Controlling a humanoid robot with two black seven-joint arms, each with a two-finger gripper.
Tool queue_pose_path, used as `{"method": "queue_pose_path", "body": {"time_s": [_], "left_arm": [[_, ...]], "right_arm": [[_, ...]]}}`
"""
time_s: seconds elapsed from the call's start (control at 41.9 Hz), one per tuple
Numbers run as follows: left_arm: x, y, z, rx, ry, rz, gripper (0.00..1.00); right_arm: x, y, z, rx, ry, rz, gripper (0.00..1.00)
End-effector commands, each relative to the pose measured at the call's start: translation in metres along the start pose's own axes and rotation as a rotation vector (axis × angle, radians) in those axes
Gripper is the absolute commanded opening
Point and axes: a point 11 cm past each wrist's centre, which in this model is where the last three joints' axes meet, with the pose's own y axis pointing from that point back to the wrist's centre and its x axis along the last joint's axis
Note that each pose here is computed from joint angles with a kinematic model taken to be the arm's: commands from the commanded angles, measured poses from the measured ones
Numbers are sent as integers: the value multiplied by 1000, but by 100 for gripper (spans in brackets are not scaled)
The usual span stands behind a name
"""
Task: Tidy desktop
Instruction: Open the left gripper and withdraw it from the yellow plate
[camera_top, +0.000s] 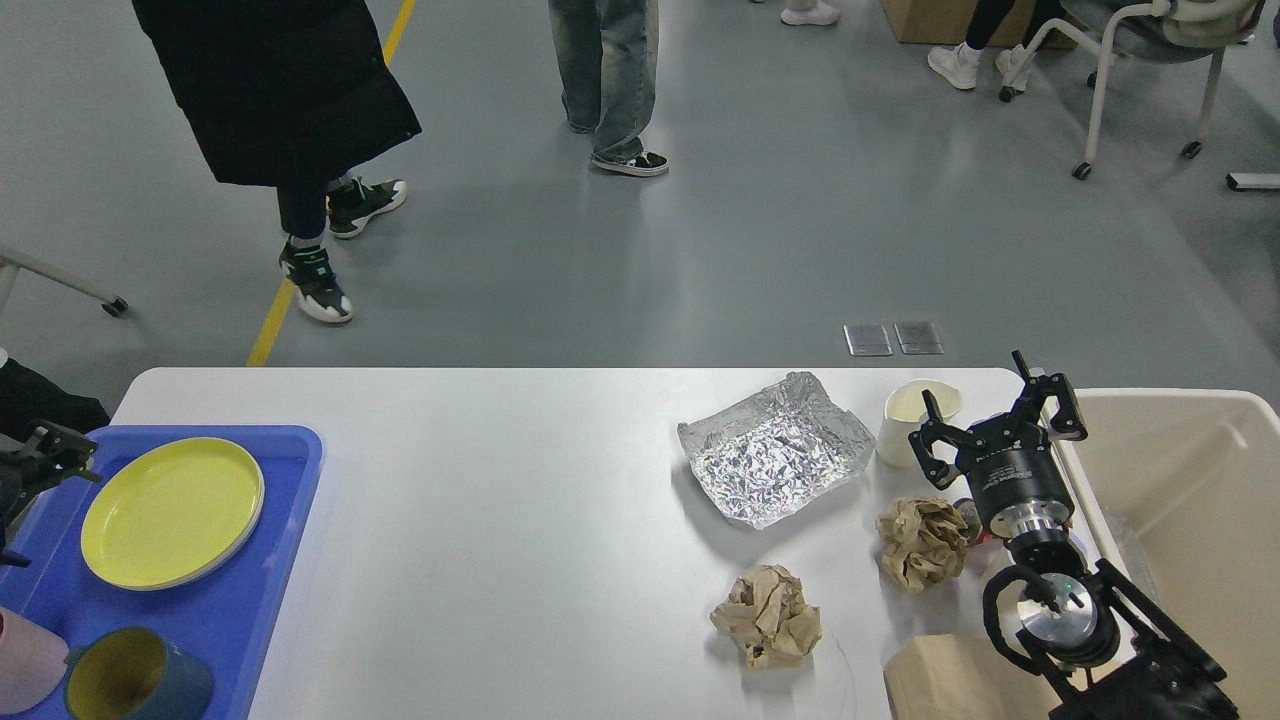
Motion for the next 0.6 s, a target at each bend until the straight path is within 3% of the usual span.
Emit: {"method": "queue_pose_path", "body": {"time_s": [0.0,0.311,0.573], "left_arm": [[-1,11,11,-16,-12,-7,96],[-7,37,52,-103,-42,-32,96],[-44,59,90,-217,-80,-207,96]], "right_arm": [[0,0,0,0,1,0,100],[0,0,0,0,-1,0,100],[0,0,0,0,1,0,100]]}}
